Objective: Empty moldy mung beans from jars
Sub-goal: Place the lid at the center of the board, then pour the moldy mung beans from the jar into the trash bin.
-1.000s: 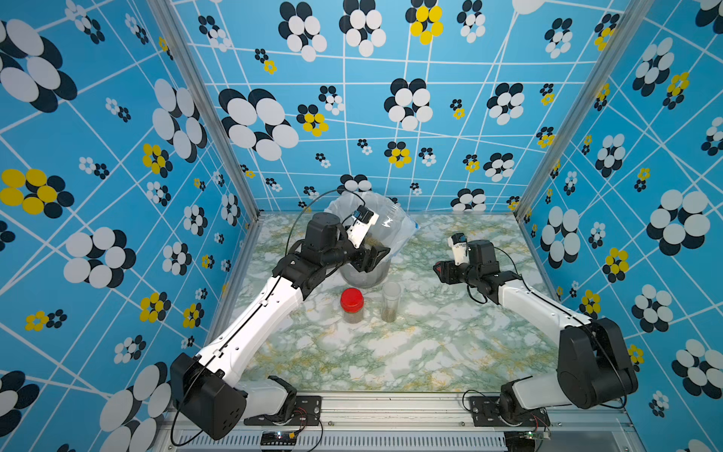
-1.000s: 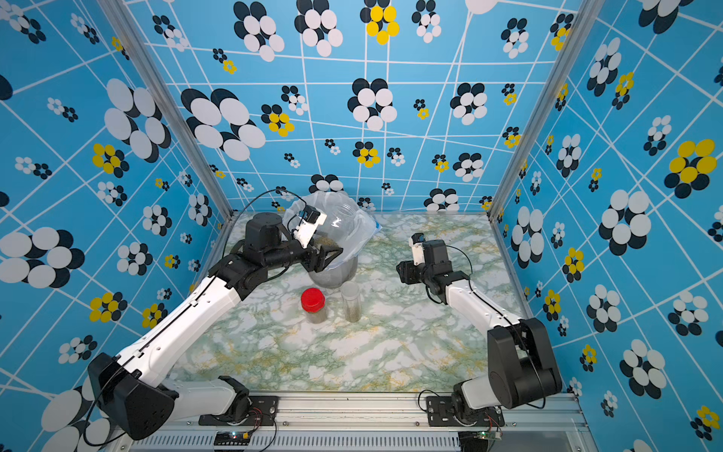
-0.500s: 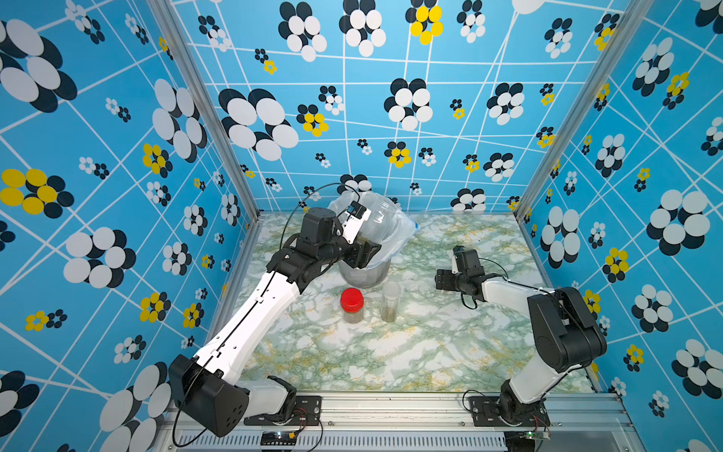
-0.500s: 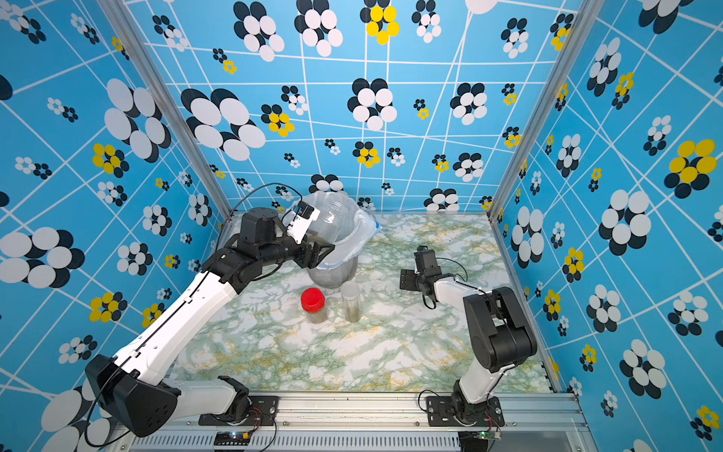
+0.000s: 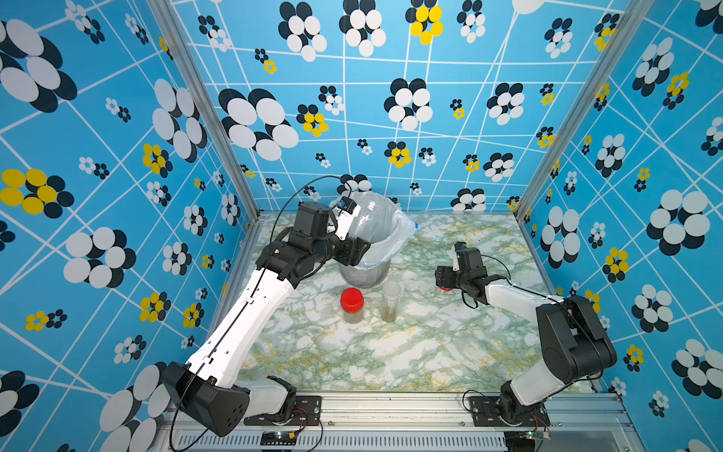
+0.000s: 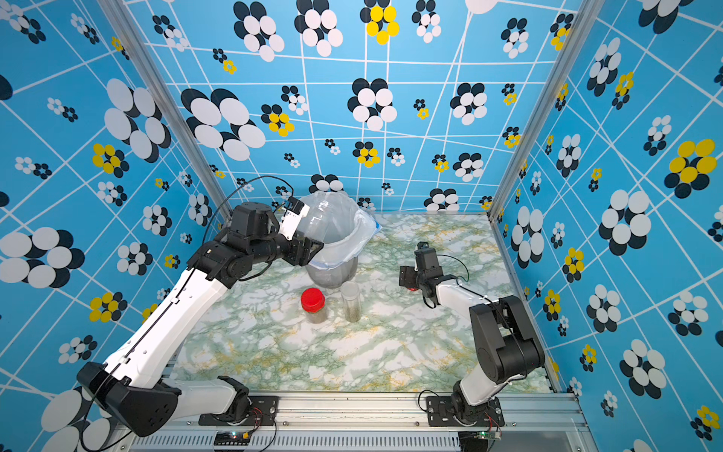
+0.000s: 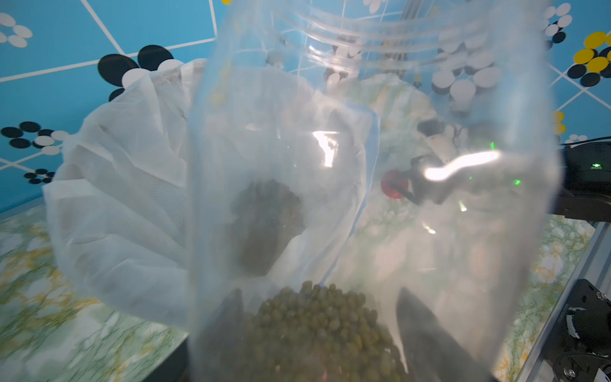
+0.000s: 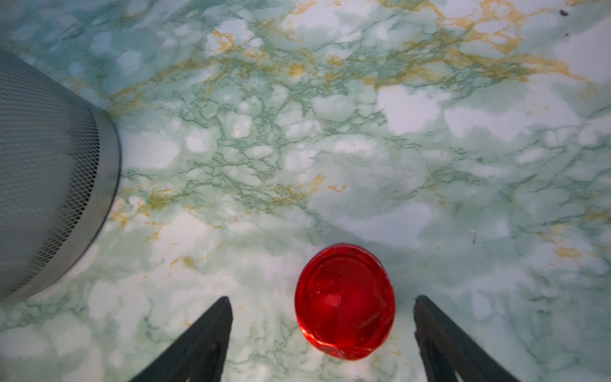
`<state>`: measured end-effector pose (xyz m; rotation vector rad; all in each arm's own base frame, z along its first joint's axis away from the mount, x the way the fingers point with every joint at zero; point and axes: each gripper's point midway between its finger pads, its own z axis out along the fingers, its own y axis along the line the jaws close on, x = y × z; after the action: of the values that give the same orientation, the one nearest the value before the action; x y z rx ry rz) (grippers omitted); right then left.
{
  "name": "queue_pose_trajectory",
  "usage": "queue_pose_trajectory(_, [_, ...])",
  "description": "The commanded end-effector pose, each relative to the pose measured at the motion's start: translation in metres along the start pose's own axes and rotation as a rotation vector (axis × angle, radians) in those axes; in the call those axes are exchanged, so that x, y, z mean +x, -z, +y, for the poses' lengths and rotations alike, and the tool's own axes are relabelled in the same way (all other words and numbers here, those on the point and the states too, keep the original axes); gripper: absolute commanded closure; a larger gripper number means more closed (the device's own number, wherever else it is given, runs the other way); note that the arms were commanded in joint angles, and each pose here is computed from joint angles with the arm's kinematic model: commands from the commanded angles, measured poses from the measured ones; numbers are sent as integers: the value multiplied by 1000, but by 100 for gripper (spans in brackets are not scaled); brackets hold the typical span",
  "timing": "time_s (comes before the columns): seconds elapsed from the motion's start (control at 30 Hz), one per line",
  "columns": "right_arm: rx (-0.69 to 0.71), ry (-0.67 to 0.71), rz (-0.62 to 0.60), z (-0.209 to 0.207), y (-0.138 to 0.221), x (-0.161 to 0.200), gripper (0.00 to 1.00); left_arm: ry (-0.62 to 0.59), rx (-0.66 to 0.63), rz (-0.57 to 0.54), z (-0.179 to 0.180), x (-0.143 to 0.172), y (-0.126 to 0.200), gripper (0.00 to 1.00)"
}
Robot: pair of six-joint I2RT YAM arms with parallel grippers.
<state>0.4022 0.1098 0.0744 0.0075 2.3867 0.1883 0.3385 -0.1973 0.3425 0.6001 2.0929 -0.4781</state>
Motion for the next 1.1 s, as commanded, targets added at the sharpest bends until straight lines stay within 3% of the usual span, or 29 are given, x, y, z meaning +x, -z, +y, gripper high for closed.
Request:
queue_pose_trajectory(0.0, [-36, 14, -47, 15, 13, -18, 11, 3, -110, 91, 20, 2, 8, 62])
queue_pose_trajectory(0.37, [-56, 26, -94, 23, 32, -33, 11, 66, -161, 319, 42, 7, 10, 62])
queue_pose_trajectory(0.6, [-95, 13, -120, 31, 44, -41, 12, 43, -234, 415, 58, -5, 8, 62])
queue_pose_trajectory(0.8, [-93, 18, -139, 30, 54, -45, 12, 34, -268, 576, 70, 25, -3, 62])
queue_pose_trajectory(1.07, [-114, 17, -147, 34, 57, -49, 12, -75, -384, 629, 79, 28, -7, 62])
